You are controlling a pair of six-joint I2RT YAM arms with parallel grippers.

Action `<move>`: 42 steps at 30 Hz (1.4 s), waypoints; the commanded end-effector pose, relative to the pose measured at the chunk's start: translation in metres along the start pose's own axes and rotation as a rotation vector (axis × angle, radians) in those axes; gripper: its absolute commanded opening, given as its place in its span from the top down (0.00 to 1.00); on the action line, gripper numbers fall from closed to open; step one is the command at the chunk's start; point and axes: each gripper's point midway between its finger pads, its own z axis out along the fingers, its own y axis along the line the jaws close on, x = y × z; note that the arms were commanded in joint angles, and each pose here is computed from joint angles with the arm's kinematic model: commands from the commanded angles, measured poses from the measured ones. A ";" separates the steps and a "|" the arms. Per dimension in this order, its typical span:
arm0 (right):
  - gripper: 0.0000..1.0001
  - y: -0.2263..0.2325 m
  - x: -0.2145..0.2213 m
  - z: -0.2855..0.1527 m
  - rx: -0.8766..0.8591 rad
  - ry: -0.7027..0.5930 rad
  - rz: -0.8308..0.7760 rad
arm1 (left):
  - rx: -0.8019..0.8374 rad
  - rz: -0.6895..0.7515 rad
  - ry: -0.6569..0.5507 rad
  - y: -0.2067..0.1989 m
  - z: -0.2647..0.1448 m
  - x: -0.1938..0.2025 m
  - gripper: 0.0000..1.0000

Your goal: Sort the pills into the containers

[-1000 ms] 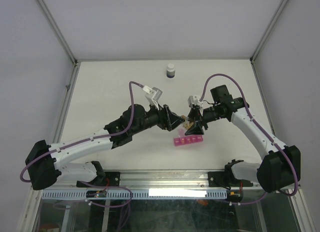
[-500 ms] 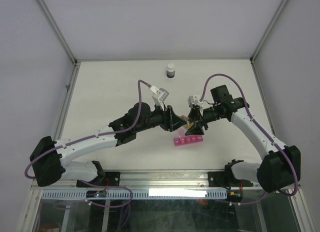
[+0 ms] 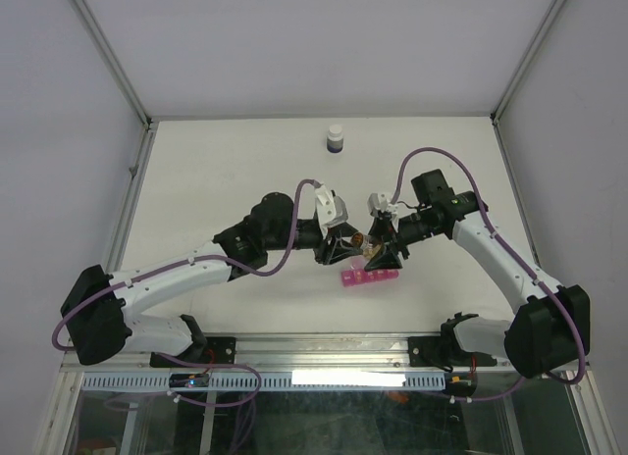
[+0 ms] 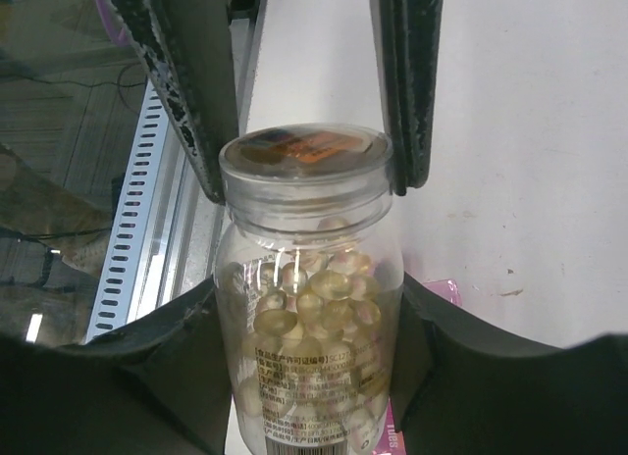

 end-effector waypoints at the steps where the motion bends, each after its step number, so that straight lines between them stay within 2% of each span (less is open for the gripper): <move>1: 1.00 -0.011 -0.029 -0.007 0.035 -0.065 -0.092 | 0.332 0.332 0.044 -0.034 -0.004 0.018 0.68; 3: 1.00 -0.011 -0.029 -0.007 0.035 -0.065 -0.093 | 0.304 0.364 0.013 -0.020 -0.007 0.005 0.63; 4: 1.00 -0.011 -0.029 -0.007 0.035 -0.066 -0.094 | 0.278 0.371 -0.010 -0.012 -0.008 -0.003 0.58; 5: 1.00 -0.011 -0.029 -0.008 0.036 -0.066 -0.095 | 0.251 0.368 -0.034 -0.005 -0.010 -0.011 0.48; 6: 1.00 -0.010 -0.029 -0.008 0.035 -0.067 -0.096 | 0.220 0.362 -0.065 0.000 -0.012 -0.018 0.35; 7: 1.00 -0.011 -0.029 -0.007 0.034 -0.067 -0.096 | 0.160 0.355 -0.100 0.009 -0.013 -0.026 0.18; 8: 1.00 -0.010 -0.029 -0.007 0.033 -0.067 -0.096 | 0.115 0.329 -0.138 0.013 -0.015 -0.031 0.06; 9: 1.00 -0.010 -0.029 -0.008 0.033 -0.067 -0.098 | 0.086 0.312 -0.163 0.015 -0.019 -0.029 0.02; 15: 1.00 -0.009 -0.029 -0.008 0.032 -0.067 -0.103 | 0.006 0.170 -0.271 0.011 -0.041 -0.030 0.01; 22: 1.00 -0.011 -0.028 -0.007 0.032 -0.062 -0.101 | -0.046 -0.307 -0.407 0.004 -0.064 -0.049 0.01; 27: 1.00 -0.011 -0.027 -0.007 0.031 -0.062 -0.097 | -0.112 -0.484 -0.436 0.009 -0.068 -0.061 0.09; 32: 1.00 -0.011 -0.027 -0.007 0.034 -0.059 -0.095 | -0.273 -0.528 -0.314 0.021 -0.051 -0.055 0.16; 37: 1.00 -0.012 -0.026 -0.007 0.033 -0.059 -0.093 | -0.316 -0.514 -0.230 0.020 -0.031 -0.048 0.25; 42: 1.00 -0.012 -0.026 -0.007 0.034 -0.058 -0.093 | -0.312 -0.505 -0.189 0.019 -0.017 -0.047 0.39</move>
